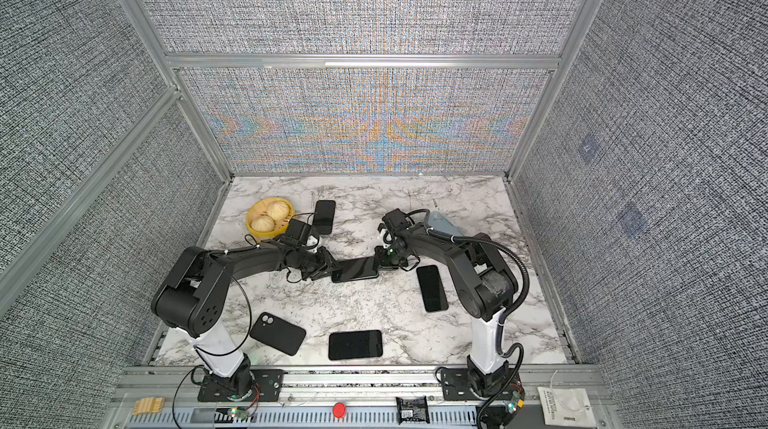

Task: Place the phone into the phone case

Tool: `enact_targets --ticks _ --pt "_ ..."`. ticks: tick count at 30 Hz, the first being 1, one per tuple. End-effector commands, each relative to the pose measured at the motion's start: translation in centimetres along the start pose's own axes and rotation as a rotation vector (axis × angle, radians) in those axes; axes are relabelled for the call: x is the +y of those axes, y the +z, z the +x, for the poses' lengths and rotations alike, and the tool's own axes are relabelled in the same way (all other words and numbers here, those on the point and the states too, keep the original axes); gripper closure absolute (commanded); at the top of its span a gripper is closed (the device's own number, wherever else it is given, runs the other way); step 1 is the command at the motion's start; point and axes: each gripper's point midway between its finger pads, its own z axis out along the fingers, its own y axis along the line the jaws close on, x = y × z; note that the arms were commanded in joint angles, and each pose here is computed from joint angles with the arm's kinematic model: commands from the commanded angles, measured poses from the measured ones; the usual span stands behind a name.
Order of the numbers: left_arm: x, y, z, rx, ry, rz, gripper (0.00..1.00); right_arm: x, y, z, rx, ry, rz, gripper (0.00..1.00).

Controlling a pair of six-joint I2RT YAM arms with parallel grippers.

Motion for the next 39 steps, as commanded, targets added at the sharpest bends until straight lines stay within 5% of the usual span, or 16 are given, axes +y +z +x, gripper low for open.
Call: enact_targets --ticks 1,9,15,22,30,39 --pt "-1.2 0.6 0.6 0.031 0.023 0.062 0.59 -0.4 3.6 2.7 0.085 -0.02 -0.024 0.92" --pt "-1.2 0.6 0.6 0.031 0.025 0.06 0.59 -0.6 3.5 3.0 0.086 -0.023 -0.011 0.93" --pt "-1.1 0.1 0.6 0.021 0.033 0.038 0.59 1.4 -0.2 1.1 0.019 -0.073 -0.011 0.91" --pt "-0.6 -0.5 -0.2 0.002 0.054 -0.016 0.59 2.7 -3.1 -0.6 -0.055 -0.116 -0.003 0.81" --pt "-1.2 -0.2 -2.5 -0.027 0.079 0.007 0.55 0.8 -1.4 -2.9 -0.056 -0.119 0.004 0.58" --pt "-1.8 0.1 -2.9 -0.01 0.1 0.015 0.55 0.7 -2.8 -1.3 -0.059 -0.109 0.002 0.54"
